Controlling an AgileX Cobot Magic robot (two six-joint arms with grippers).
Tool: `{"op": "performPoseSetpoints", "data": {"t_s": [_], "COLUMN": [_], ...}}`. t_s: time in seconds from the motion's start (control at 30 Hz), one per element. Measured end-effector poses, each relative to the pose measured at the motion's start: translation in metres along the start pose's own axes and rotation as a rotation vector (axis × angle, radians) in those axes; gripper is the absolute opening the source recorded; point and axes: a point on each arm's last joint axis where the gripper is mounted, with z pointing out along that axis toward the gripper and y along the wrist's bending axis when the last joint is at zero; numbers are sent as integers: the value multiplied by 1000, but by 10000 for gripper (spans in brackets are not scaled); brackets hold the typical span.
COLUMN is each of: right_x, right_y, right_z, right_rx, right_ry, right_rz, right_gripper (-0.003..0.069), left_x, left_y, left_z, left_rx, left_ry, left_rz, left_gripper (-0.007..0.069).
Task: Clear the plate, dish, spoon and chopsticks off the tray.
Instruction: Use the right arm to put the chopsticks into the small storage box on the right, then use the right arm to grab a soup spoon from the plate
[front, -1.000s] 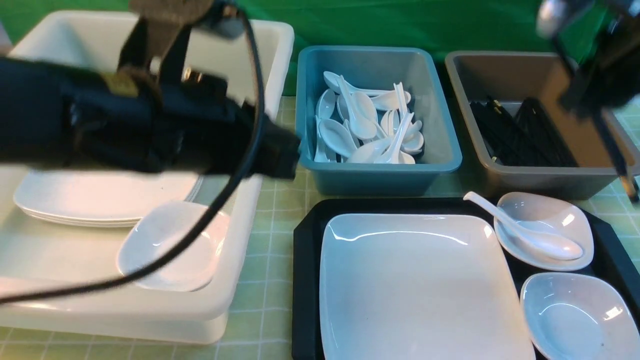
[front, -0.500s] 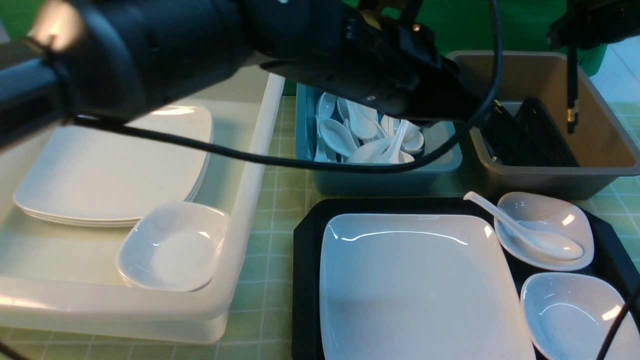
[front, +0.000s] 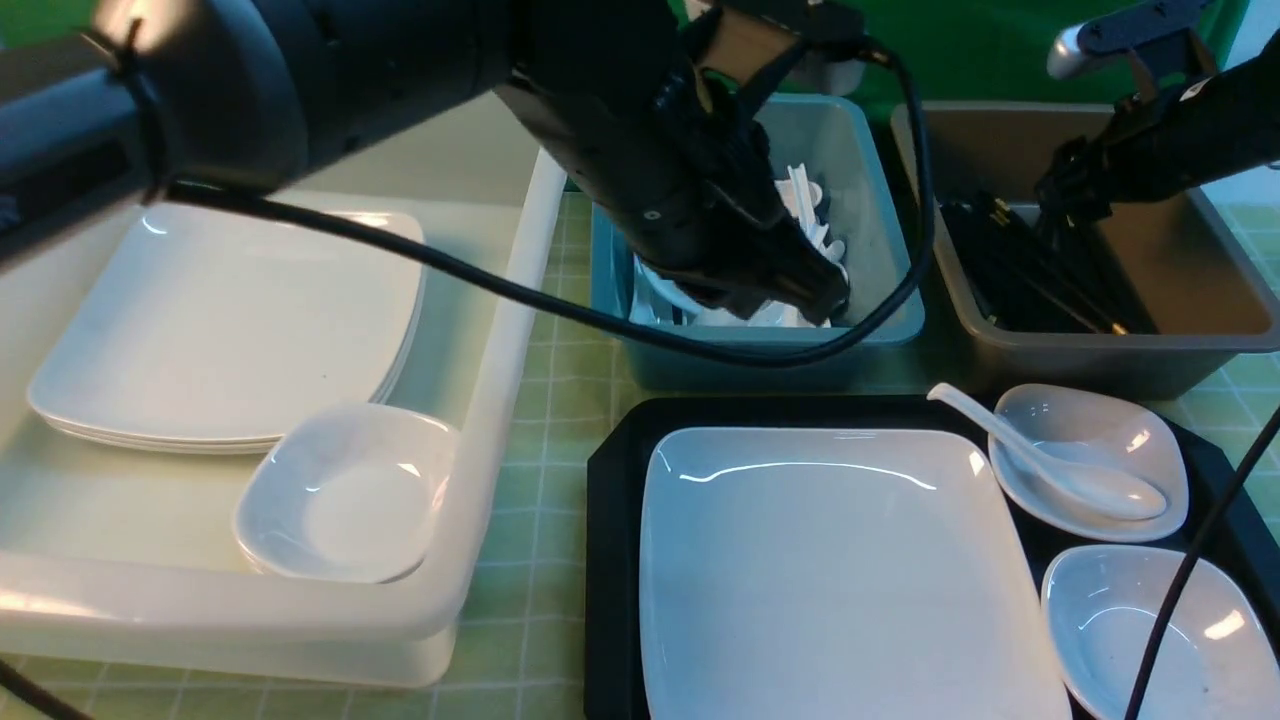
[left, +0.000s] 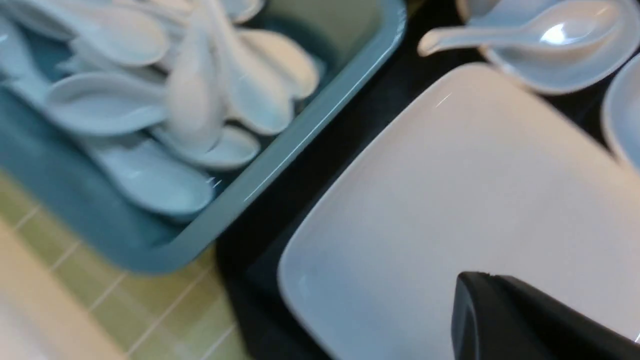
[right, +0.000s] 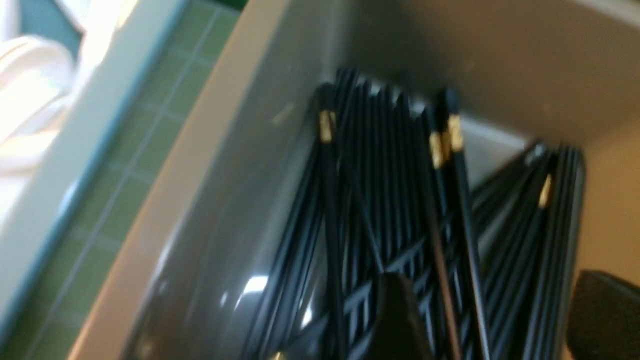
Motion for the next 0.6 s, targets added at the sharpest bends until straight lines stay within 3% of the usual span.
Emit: {"op": "performPoseSetpoints", "data": {"t_s": [0.17, 0.23, 0.3, 0.4, 0.57, 0.6], "right_x": [-12, -13, -9, -1, 24, 36], "right_y": [10, 15, 24, 35, 71, 86], "right_z": [-74, -99, -128, -140, -138, -126], "right_rx": [-53, -83, -126, -147, -218, -239], "right_ry": [137, 187, 259, 286, 347, 360], "right_rz": [22, 12, -15, -55, -140, -174], "right_gripper": [361, 295, 184, 132, 173, 230], "left_x": [8, 10, 19, 34, 73, 85], "left_y": [18, 22, 28, 27, 18, 15], "left_z": [-40, -53, -76, -88, -92, -90], "left_rx": [-86, -96, -119, -124, -96, -85], "left_ry": [18, 15, -5, -13, -14, -24], "left_rz": [-22, -36, -70, -83, -107, -125], "left_gripper": [-17, -17, -17, -17, -17, -17]}}
